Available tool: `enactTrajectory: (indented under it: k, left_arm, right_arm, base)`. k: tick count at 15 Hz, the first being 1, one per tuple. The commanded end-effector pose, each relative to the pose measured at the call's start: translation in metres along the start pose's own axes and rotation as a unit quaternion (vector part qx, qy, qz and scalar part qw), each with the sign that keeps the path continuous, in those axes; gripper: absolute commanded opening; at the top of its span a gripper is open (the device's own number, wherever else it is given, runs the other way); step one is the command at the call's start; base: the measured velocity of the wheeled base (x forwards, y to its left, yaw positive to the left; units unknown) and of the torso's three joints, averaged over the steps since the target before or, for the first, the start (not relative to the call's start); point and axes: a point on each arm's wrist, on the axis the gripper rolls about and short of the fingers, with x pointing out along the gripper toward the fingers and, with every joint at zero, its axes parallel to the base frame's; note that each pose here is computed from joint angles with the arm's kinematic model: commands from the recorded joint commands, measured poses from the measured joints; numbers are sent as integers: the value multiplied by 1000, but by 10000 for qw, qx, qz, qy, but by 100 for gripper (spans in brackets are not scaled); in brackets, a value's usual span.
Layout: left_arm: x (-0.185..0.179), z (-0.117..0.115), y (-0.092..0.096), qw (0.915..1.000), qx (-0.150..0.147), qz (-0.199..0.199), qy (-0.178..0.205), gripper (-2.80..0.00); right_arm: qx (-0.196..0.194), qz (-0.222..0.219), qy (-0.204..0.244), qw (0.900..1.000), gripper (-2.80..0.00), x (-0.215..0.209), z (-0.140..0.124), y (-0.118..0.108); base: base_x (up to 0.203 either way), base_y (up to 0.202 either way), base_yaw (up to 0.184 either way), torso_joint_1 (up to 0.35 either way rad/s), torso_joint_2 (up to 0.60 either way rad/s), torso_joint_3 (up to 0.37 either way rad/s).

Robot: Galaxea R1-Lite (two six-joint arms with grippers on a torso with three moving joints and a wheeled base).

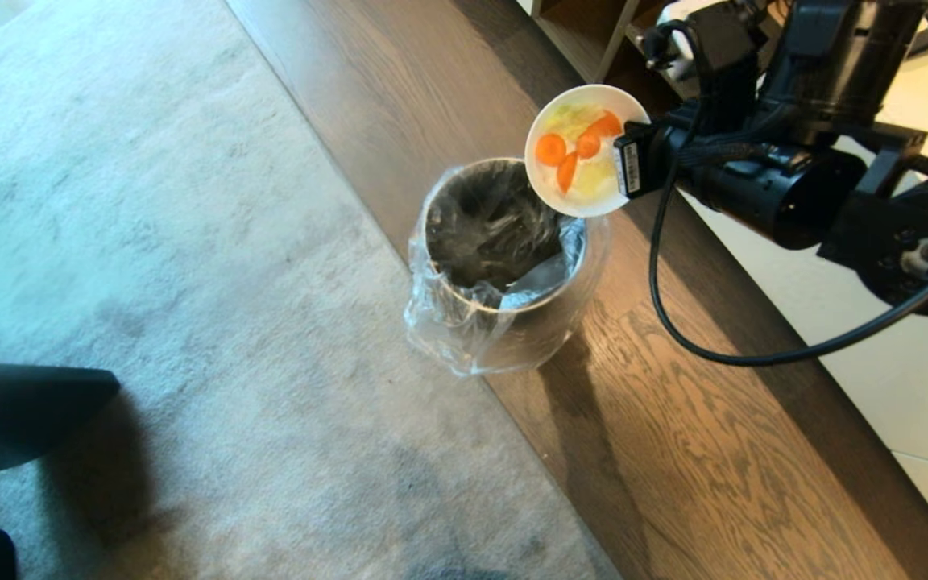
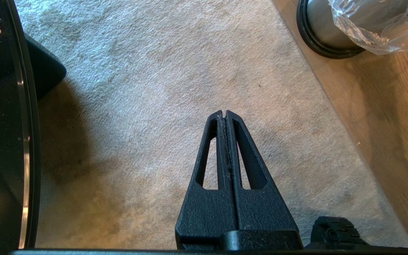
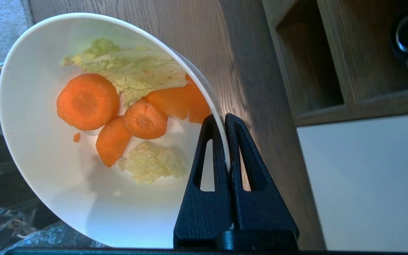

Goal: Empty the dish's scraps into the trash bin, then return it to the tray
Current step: Move the bowl over the trash can, then pour the leftover food from the bowl into the trash can

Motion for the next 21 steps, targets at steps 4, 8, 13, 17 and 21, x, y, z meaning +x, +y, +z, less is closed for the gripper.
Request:
enactTrajectory:
  k: [4, 8, 13, 17, 21]
  left_arm:
    - [0, 0, 0, 10000, -4, 2, -4, -280]
    - [0, 0, 0, 10000, -4, 3, -4, -280]
    - [0, 0, 0, 10000, -4, 2, -4, -280]
    - [0, 0, 0, 10000, -4, 2, -4, -280]
    - [0, 0, 0, 10000, -4, 2, -4, -280]
  right_arm:
    - [-1089, -73, -447, 9930, -280, 11, -5, 21]
    - [-1781, -98, -493, 9827, -280, 15, -10, 26]
    - [-2507, -411, -802, 9639, -280, 27, -14, 34]
    - [-2860, -618, -1125, 9496, -280, 27, -9, 44]
    - [-2983, -888, -1600, 9368, -280, 26, -7, 51]
  base:
    - [0, 0, 0, 0, 0, 0]
    - [0, 0, 0, 0, 0, 0]
    - [0, 0, 0, 0, 0, 0]
    - [0, 0, 0, 0, 0, 0]
    - [0, 0, 0, 0, 0, 0]
